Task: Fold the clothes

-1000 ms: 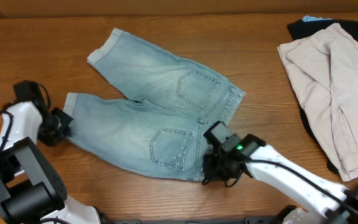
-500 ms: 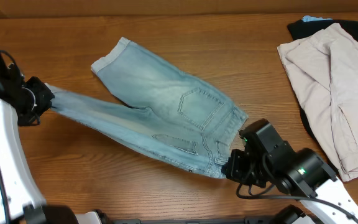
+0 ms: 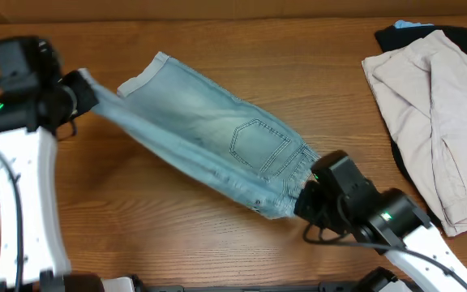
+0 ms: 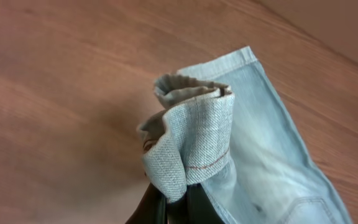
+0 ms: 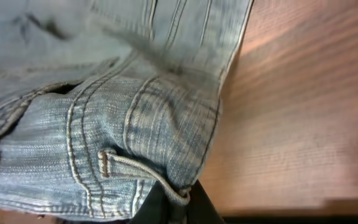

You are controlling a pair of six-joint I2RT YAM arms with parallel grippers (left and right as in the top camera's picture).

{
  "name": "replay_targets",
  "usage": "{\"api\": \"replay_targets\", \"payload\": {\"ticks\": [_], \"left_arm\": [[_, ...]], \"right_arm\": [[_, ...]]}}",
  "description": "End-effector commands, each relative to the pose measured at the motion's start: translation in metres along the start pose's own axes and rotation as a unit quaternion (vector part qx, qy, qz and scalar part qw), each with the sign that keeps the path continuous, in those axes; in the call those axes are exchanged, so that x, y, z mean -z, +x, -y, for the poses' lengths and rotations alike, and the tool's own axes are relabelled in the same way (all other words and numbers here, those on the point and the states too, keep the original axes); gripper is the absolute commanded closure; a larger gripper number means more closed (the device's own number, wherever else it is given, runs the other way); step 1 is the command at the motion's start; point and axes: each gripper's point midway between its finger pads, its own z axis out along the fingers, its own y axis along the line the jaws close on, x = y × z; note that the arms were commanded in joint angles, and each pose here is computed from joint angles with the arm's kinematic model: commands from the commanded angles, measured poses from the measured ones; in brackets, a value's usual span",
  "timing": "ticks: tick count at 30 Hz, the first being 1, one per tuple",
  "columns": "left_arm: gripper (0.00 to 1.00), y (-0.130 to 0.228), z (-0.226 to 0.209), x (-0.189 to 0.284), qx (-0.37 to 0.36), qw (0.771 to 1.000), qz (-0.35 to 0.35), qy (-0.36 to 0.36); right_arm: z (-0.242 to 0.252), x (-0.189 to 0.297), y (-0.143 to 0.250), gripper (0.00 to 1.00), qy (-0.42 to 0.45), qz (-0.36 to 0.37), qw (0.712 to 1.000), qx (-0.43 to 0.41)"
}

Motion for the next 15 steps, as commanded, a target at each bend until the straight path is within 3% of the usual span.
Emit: {"api": "replay_targets", "payload": {"ticks": [1, 6, 15], "left_arm": [[0.96, -0.011, -0.002, -0.033, -0.002, 0.999, 0.006, -0.042], [0.96, -0.007, 0.011, -0.088, 0.001, 0.999, -0.015, -0.039], [0.93, -0.001, 0.046, -0.153, -0.016, 1.0, -0.012, -0.015]], "right_arm": [[0.016, -0.015, -0.028, 0.96, 0.061, 0.053, 0.996, -0.024], [0.028, -0.038, -0.066, 0.96, 0.102, 0.087, 0.99, -0.05], [0.028, -0.076, -0.146, 0.93, 0.071, 0.136, 0.987, -0.051]]}}
